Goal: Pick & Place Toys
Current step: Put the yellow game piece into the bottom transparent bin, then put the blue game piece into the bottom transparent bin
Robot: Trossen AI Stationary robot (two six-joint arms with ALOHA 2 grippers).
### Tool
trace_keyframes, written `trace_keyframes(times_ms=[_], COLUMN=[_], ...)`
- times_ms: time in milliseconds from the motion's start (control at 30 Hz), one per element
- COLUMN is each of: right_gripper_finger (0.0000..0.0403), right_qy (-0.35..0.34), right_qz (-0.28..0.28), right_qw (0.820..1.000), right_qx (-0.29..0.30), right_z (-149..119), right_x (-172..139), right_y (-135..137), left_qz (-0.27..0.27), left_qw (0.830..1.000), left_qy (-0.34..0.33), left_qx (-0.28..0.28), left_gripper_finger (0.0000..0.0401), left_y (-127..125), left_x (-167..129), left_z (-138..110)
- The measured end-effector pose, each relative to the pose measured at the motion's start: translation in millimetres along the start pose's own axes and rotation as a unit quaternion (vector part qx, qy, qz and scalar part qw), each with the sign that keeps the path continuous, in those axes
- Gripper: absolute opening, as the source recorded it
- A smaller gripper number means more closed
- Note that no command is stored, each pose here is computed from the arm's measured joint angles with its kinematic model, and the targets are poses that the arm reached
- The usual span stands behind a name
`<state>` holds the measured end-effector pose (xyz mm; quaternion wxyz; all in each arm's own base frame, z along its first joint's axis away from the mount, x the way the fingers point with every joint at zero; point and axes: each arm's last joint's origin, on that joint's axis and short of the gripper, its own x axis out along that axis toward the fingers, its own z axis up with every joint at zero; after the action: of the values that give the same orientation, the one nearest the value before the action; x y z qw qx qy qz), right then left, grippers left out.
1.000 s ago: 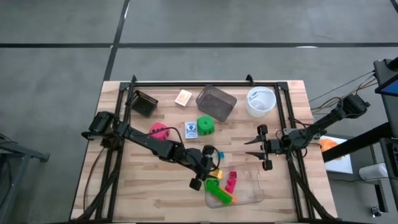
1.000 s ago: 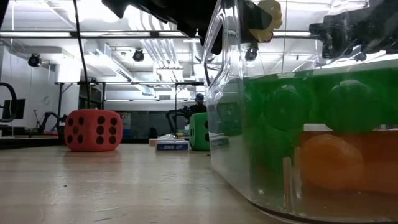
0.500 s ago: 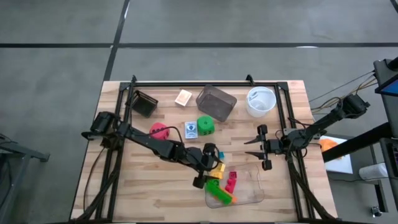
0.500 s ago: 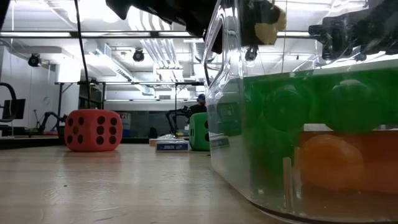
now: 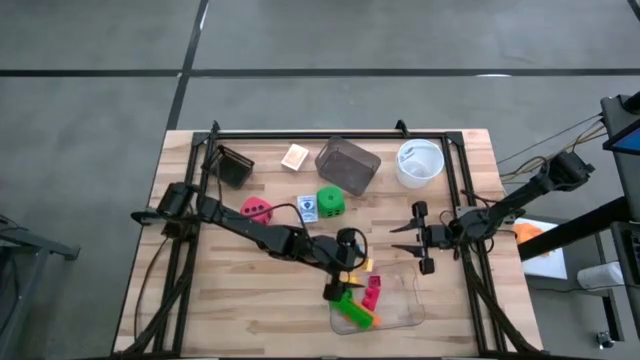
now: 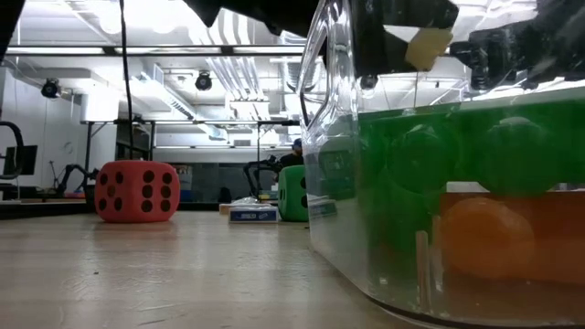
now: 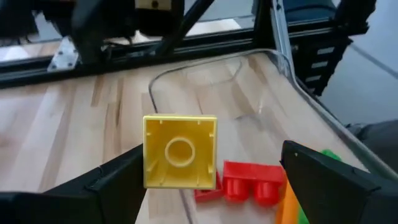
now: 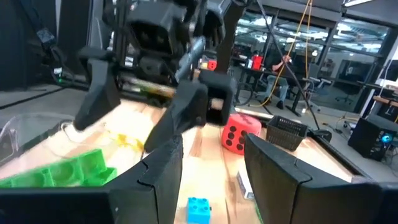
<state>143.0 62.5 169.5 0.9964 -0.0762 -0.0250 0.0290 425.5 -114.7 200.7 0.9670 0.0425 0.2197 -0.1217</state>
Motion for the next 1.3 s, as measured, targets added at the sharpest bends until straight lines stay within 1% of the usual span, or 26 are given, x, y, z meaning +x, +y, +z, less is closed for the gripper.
trace_keyframes(times_ms=[100, 233, 300, 467, 700, 800, 967, 1167, 1300], right_gripper_finger=[0.0167, 0.0167, 0.0167, 0.0167, 0.0167, 0.0167, 0.0167, 0.0167, 0.0167], right_qy=[0.01, 0.02, 0.023, 0.024, 0.01, 0.014, 0.062, 0.122, 0.162], right_qz=[0.0, 0.0, 0.0, 0.0, 0.009, 0.016, 0.023, 0.013, 0.015], right_qw=[1.0, 1.0, 1.0, 1.0, 1.0, 1.0, 0.998, 0.992, 0.987], right_qx=[0.001, -0.002, -0.003, -0.004, 0.002, 0.008, 0.008, 0.0, -0.016], right_z=[-2.6, -5.1, -4.7, -2.7, 8.5, 13.3, 20.9, 29.7, 29.5], right_x=[1.6, 3.7, 5.6, 9.0, 17.2, 23.1, 39.0, 62.9, 77.8], right_y=[1.1, 2.3, 3.1, 4.3, 6.9, 9.2, 15.2, 23.8, 30.5], left_qz=[0.014, 0.064, 0.076, 0.077, 0.077, 0.07, 0.051, 0.049, 0.048], left_qw=[1.0, 0.998, 0.997, 0.997, 0.997, 0.997, 0.999, 0.999, 0.999], left_qy=[-0.012, -0.022, -0.02, -0.012, -0.011, -0.01, -0.01, -0.008, -0.01], left_qx=[0.013, 0.013, 0.012, 0.002, 0.0, 0.001, 0.004, 0.004, 0.004], left_gripper_finger=[0.0357, 0.0357, 0.0357, 0.0358, 0.0358, 0.0358, 0.0358, 0.0358, 0.0358], left_y=[1.2, 3.8, 4.7, 4.9, 4.9, 2.3, -3.4, -3.4, -4.3], left_x=[-0.4, -2.4, -2.5, -2.4, -2.3, -2.3, -2.3, -2.0, -2.1], left_z=[3.2, 6.1, 5.5, 2.9, 2.5, 2.3, 2.2, 1.5, 1.8])
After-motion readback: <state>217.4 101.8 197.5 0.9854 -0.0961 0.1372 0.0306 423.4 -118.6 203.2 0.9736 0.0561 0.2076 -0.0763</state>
